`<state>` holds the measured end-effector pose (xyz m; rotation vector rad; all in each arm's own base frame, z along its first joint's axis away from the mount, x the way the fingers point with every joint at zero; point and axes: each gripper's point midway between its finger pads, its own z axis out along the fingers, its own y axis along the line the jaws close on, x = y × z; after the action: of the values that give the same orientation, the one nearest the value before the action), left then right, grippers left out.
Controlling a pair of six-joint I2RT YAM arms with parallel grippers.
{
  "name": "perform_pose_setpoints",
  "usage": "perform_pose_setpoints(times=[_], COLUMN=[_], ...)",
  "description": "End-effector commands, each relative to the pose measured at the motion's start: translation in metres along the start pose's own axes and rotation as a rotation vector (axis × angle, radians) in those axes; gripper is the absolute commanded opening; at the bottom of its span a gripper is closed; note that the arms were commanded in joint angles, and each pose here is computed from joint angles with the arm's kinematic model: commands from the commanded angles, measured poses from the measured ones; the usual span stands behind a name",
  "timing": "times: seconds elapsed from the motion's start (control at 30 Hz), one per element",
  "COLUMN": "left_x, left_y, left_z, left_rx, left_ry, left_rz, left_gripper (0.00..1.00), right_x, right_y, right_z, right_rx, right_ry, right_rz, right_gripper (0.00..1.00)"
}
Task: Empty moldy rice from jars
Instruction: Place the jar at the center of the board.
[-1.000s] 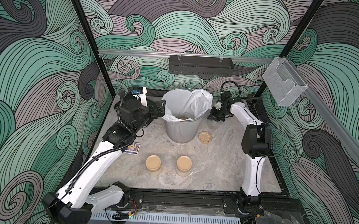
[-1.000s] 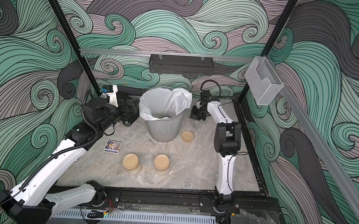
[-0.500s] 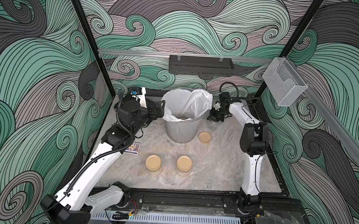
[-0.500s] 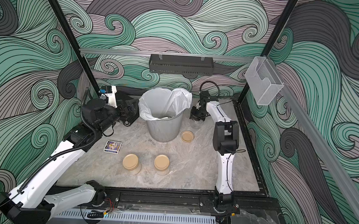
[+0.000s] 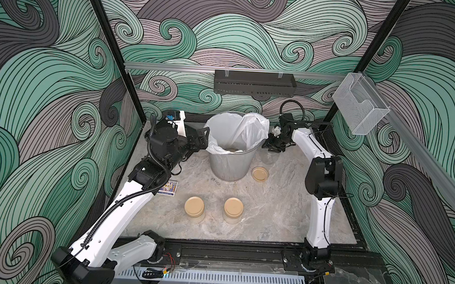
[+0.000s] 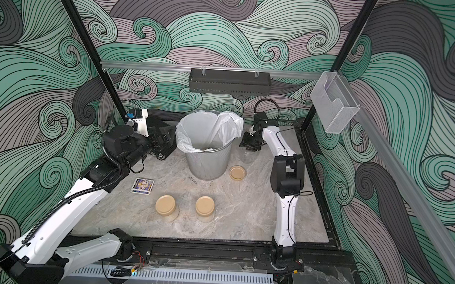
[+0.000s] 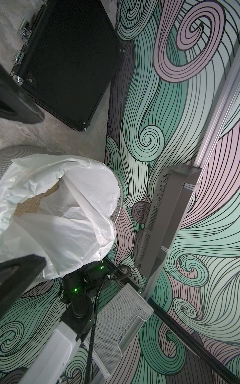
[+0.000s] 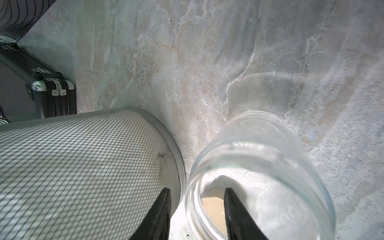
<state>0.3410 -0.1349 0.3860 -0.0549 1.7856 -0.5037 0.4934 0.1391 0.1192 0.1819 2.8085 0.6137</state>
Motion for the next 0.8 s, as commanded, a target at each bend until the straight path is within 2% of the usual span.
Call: perform_pose_setpoints(times=[0.0,0.2,0.4,0.6,0.77], left_x=[-0.008,0.0,0.007,0.018,0.027], left_y=[-0.001,0.002,0.007,0.014,0.021], left_z=[-0.003,0.0,0.0,0.005,0.013], left_rx=[0.004,-0.005,-0.023,-0.055,-0.082], left_ry=[-0.016,0.002,0.015,0.048,0.07], left_rz=[0.015,0.009,-0.005,-0.016,-0.054], left_gripper=[0.99,0.98,0.99,0.98,0.99], right_x=[0.001,0.015,0.049,0.11,0.17], right_y=[0.01,0.003,-0.002,0.001,0.028], right_z=[-0.046,-0.084,-0.114,-0.128,-0.129], right_rx=[0.024,0.075,0.091,0.052,-0.031], right_ry=[-0.066,-0.124,-0.155,-0.197,-0.21], right_rz=[-0.062,-0.099,-0.148,-0.24,-0.374], right_gripper=[0.45,0.48,0.52,0.6,0.69])
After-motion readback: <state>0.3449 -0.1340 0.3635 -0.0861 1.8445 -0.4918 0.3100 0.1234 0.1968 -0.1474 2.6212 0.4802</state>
